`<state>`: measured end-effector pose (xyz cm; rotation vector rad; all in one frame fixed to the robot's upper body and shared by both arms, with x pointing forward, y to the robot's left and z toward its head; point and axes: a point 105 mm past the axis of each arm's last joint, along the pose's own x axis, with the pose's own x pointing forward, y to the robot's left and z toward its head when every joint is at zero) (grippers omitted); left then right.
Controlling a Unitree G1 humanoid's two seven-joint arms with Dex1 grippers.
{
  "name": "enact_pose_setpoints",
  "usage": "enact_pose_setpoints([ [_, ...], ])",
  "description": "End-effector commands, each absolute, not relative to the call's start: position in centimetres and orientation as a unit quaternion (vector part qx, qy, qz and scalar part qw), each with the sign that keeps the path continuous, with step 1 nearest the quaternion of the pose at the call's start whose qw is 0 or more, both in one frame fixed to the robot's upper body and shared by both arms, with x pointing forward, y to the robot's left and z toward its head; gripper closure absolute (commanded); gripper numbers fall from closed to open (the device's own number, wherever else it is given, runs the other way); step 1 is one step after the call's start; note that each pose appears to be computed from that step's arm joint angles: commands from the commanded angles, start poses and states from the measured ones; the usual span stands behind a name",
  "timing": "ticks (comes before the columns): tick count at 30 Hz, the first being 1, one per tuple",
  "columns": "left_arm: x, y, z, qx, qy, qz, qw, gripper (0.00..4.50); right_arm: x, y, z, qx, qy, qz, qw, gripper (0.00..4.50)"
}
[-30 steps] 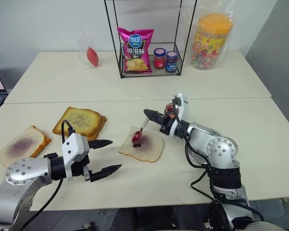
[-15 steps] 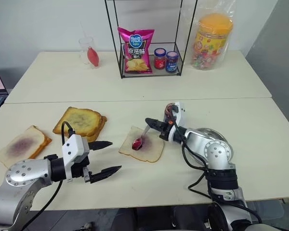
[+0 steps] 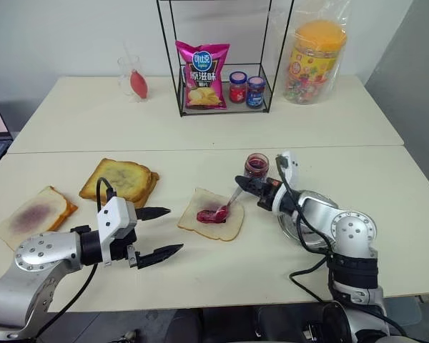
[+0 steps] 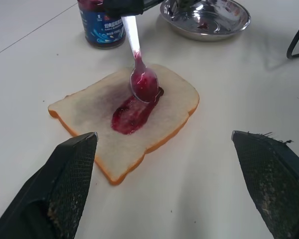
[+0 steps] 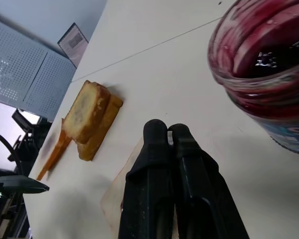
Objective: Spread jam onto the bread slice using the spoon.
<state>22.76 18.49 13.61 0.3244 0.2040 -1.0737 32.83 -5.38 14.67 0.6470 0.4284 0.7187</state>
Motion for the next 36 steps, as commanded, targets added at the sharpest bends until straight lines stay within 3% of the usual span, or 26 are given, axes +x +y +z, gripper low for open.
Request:
enact_pose_setpoints([
  [1, 22.7, 18.4, 14.2, 0.166, 0.084, -0.514, 0.837, 0.0, 32.7, -4.0, 17.6, 0.339, 0.17, 0.367, 0.849, 4.47],
  [12, 22.5, 18.5, 14.2, 0.168, 0.09, -0.512, 0.837, 0.0, 32.8, -1.7, 14.3, 0.308, 0.222, 0.357, 0.853, 4.47],
  [22, 22.7, 18.6, 14.2, 0.169, 0.094, -0.515, 0.835, 0.0, 32.5, -5.4, 13.1, 0.282, 0.227, 0.331, 0.871, 4.47],
  [36, 23.4, 18.7, 14.2, 0.174, 0.092, -0.527, 0.827, 0.0, 31.7, -7.9, 14.0, 0.296, 0.222, 0.315, 0.874, 4.47],
])
